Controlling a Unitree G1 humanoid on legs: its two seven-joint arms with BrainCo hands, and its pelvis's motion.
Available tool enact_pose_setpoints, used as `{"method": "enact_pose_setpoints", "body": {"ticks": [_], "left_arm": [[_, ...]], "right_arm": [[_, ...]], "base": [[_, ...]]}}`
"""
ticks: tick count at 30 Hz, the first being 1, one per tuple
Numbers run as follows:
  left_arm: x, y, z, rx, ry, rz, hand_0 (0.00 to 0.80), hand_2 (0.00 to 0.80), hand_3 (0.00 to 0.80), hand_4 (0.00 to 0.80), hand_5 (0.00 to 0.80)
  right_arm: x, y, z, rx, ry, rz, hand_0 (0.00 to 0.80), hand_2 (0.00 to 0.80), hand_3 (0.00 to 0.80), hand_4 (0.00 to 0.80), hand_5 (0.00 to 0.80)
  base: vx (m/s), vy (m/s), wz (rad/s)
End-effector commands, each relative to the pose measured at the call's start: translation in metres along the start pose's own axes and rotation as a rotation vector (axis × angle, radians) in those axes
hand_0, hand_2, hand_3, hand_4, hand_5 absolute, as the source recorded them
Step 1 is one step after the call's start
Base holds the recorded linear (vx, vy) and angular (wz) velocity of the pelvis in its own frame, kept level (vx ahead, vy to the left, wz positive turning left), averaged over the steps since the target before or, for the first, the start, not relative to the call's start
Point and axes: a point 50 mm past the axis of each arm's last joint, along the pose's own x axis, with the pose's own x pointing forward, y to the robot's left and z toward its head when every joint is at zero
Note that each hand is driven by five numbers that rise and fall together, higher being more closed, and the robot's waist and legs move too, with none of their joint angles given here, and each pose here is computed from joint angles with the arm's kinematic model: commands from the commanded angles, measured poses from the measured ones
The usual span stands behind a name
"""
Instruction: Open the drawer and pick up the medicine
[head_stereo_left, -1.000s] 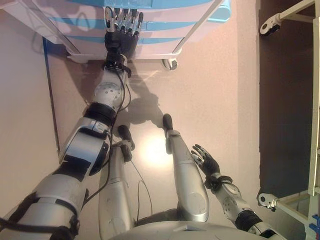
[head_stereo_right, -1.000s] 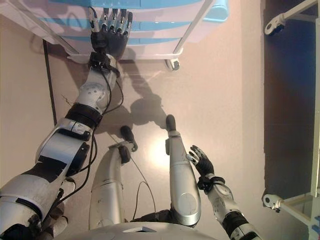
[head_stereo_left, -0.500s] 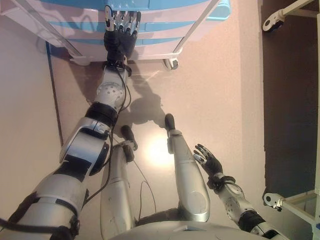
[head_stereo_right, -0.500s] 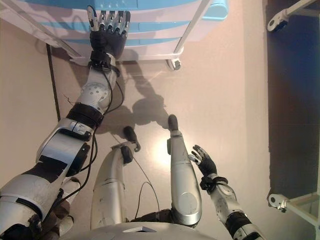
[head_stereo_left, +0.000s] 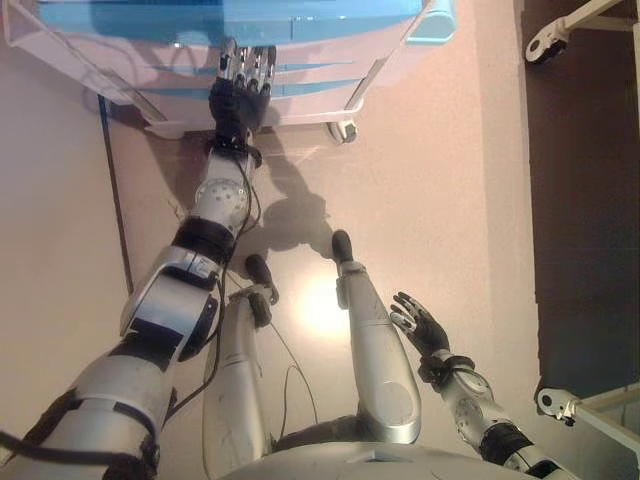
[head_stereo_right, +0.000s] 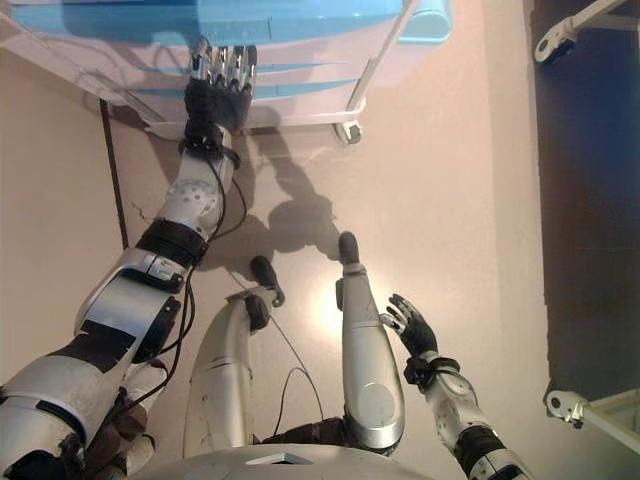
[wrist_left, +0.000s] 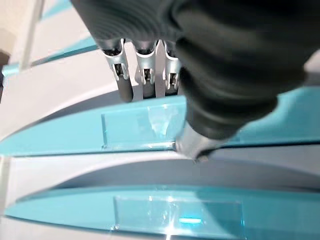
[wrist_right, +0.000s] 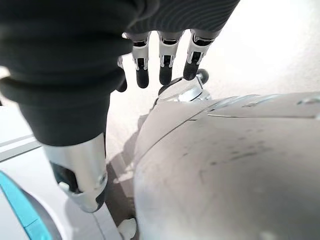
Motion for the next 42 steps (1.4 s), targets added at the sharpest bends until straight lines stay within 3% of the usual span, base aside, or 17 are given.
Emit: {"method": "enact_pose_setpoints", "body": {"ticks": [1,20,35,42], "left_arm": [[0.022,-0.125,-0.011,0.001,0.036,-0.659,0.800,0.800,0.800,0.800,0.800],[-0.007,-0.053,-0.008,-0.077,0.098,-0.655,0.800,0.800,0.800,0.800,0.800],[-0.065,0.024,-0.015,-0.159,0.123,-0.574,0.800,0.800,0.800,0.800,0.800],[-0.096,0.043,-0.023,-0.175,0.170,-0.629,0.800,0.800,0.800,0.800,0.800]], "right_arm": [[-0.018,-0.016,-0.005,0.013,-0.011,-0.044,0.000,0.000,0.000,0.000,0.000],[-0.022,-0.010,-0.015,0.021,0.005,-0.046,0.000,0.000,0.000,0.000,0.000],[-0.025,-0.003,-0.019,0.042,0.006,-0.040,0.000,0.000,0.000,0.000,0.000],[-0.028,-0.001,-0.022,0.056,0.006,-0.032,0.000,0.000,0.000,0.000,0.000]], "base": [[0.000,0.000,0.00],[-0.001,-0.014,0.01],[-0.008,-0.018,0.03],[-0.015,-0.039,0.03]]}}
